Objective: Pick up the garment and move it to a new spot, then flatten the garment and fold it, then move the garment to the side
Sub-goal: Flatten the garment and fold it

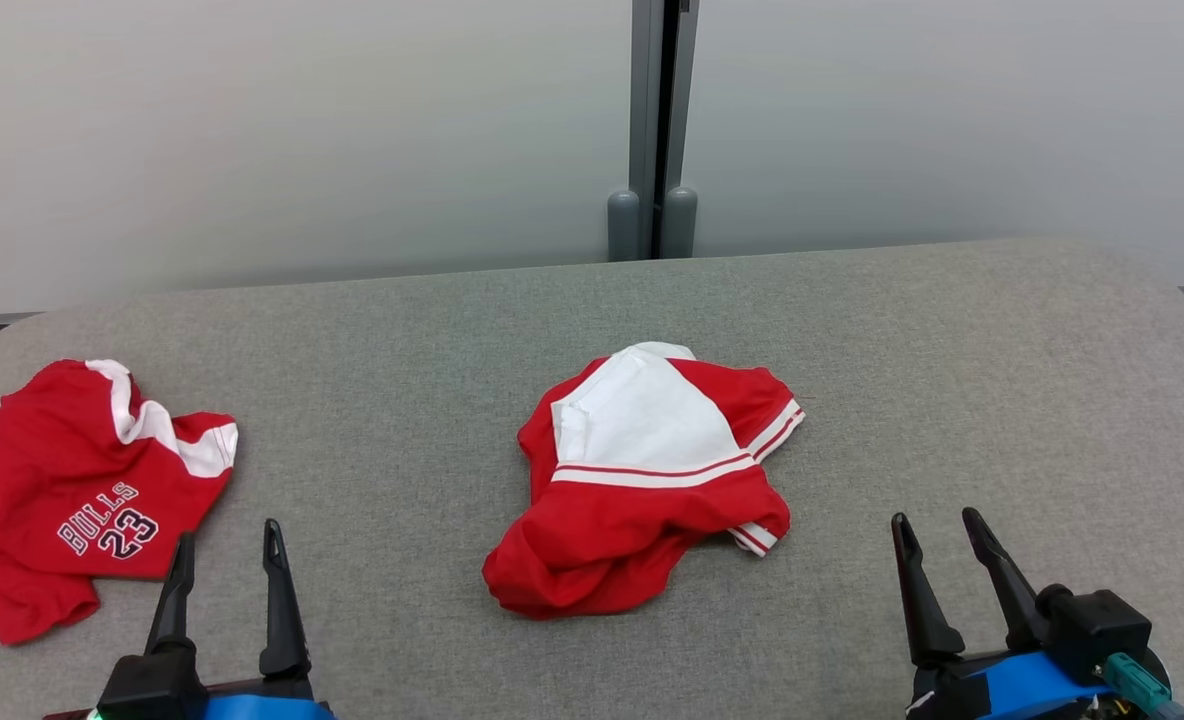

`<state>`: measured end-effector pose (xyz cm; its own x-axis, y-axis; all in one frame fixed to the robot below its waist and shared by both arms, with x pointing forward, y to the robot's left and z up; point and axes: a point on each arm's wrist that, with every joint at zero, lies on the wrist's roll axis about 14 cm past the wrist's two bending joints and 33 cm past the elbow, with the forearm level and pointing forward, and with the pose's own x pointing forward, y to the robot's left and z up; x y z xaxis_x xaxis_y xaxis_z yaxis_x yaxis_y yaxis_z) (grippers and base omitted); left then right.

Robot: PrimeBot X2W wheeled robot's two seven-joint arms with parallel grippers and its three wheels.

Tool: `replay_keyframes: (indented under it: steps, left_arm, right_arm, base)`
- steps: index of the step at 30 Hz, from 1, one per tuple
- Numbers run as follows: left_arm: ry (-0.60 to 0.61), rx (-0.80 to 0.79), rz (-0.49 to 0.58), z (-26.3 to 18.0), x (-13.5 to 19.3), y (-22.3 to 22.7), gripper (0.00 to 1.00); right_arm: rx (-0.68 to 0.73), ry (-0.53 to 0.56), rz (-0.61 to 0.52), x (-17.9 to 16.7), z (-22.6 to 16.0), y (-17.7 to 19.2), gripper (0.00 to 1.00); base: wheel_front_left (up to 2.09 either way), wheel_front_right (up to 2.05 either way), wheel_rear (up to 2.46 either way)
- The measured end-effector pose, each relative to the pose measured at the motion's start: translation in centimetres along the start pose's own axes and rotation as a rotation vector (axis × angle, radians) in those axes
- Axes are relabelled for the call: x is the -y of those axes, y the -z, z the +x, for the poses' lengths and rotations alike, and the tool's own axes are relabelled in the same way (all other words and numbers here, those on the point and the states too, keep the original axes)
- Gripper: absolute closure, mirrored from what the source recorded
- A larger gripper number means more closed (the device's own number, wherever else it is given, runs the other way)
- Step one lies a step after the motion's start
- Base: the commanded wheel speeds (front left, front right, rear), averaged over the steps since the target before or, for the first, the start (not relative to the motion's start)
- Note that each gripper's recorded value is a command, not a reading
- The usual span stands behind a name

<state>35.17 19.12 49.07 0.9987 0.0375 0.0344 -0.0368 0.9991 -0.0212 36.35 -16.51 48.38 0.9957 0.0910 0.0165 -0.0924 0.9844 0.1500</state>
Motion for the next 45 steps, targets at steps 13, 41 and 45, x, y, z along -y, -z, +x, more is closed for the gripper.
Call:
replay_keyframes:
  steps: [13,41,45]
  left_arm:
    - [-0.003,-0.003,0.006,-0.1,-0.1,0.1,0.0]
    - [-0.033,-0.051,-0.026,0.9,-0.1,1.6,0.0]
    - [-0.044,-0.064,-0.027,1.1,-0.3,2.0,0.0]
  right_arm:
    - [-0.015,-0.005,0.004,-0.2,0.1,0.5,0.0]
    - [-0.137,-0.234,-0.135,-4.8,9.2,3.2,0.0]
    - [-0.265,-0.243,-0.134,-4.7,9.0,7.1,0.0]
  base:
    - [0.0,0.0,0.0]
    - [0.0,0.0,0.0]
    - [0.0,0.0,0.0]
